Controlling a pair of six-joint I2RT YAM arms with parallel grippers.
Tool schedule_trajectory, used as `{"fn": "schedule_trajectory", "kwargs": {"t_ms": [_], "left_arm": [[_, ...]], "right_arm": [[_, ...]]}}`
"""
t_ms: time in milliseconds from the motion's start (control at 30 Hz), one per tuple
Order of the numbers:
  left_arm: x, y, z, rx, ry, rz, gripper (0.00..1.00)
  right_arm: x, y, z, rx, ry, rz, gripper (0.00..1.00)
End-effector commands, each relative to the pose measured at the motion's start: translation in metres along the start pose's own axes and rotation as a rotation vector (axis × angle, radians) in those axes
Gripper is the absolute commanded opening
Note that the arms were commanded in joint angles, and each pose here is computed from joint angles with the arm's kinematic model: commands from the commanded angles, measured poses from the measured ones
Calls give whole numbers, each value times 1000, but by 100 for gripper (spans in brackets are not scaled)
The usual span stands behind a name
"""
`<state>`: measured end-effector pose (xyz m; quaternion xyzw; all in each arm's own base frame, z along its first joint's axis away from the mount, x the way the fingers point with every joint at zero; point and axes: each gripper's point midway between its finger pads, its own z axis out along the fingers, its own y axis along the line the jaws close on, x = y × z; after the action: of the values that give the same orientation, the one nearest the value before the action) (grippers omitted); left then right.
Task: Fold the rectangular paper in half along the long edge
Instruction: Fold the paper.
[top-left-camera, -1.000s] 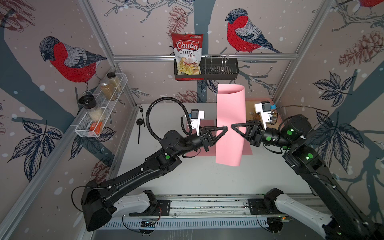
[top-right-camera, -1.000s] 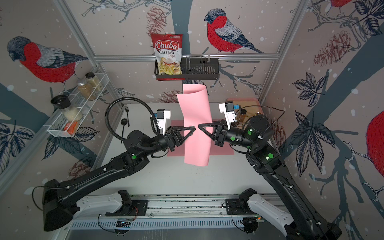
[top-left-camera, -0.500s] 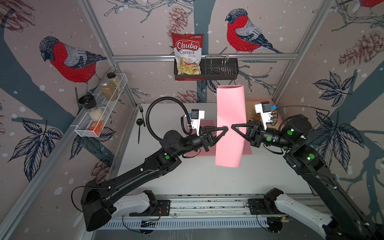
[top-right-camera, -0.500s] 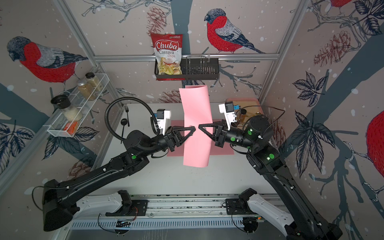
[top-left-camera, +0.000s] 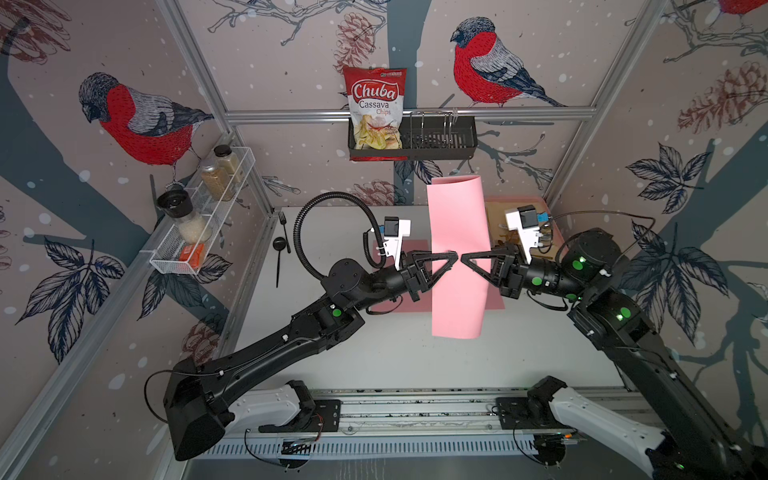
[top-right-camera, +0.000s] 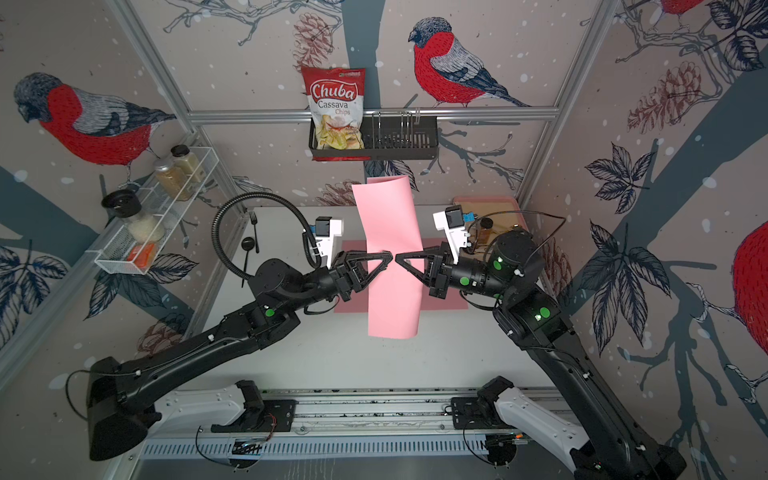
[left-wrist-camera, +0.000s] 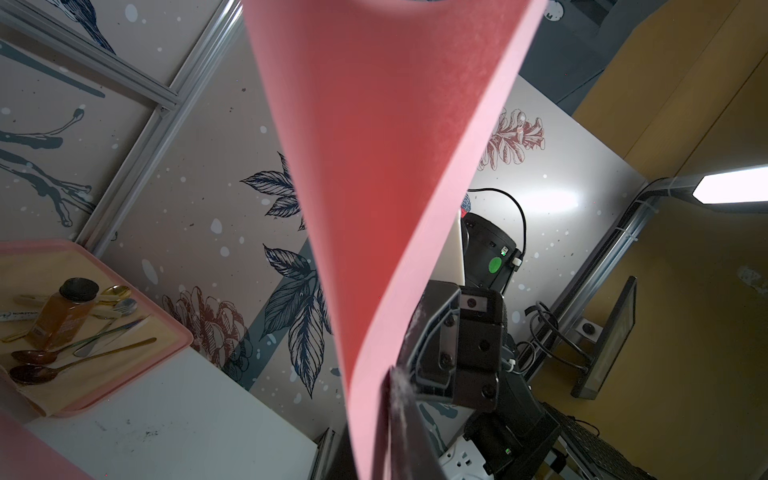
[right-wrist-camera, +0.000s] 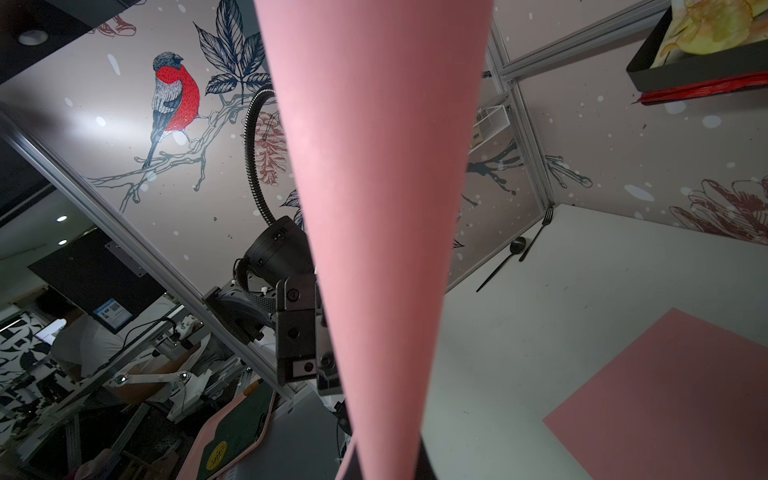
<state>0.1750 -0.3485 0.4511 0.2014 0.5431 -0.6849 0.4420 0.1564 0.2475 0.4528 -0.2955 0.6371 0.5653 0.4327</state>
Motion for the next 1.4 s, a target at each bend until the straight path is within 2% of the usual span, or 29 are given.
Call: {"fn": "schedule_trajectory", "kwargs": {"t_ms": [0, 333, 467, 733, 900, 1033, 1167, 1300, 1367], "left_arm": [[-4, -10, 1, 41, -8, 2, 10], [-3, -10, 2, 46, -5, -3, 8], [-2, -9, 1, 46, -4, -6, 0], [-3, -14, 1, 69, -7, -5, 0], [-6, -27, 1, 137, -8, -27, 0], [-4, -33, 3, 185, 2, -47, 0], [-2, -35, 4, 202, 13, -56, 0], [-1, -37, 4, 218, 18, -60, 0], [-2, -38, 4, 223, 17, -56, 0]], "right_arm": [[-3, 5, 0, -16, 1, -27, 0], [-1, 4, 5, -27, 19, -29, 0], [-1, 3, 5, -22, 19, -30, 0], [-4, -1, 3, 15, 5, -41, 1], [-11, -8, -1, 54, -20, -45, 26], [-19, -4, -6, 41, -47, -51, 34], [-29, 6, -14, 15, -81, -61, 31], [-34, 12, -20, -10, -103, -61, 20], [-36, 14, -21, -20, -108, -59, 19]]}}
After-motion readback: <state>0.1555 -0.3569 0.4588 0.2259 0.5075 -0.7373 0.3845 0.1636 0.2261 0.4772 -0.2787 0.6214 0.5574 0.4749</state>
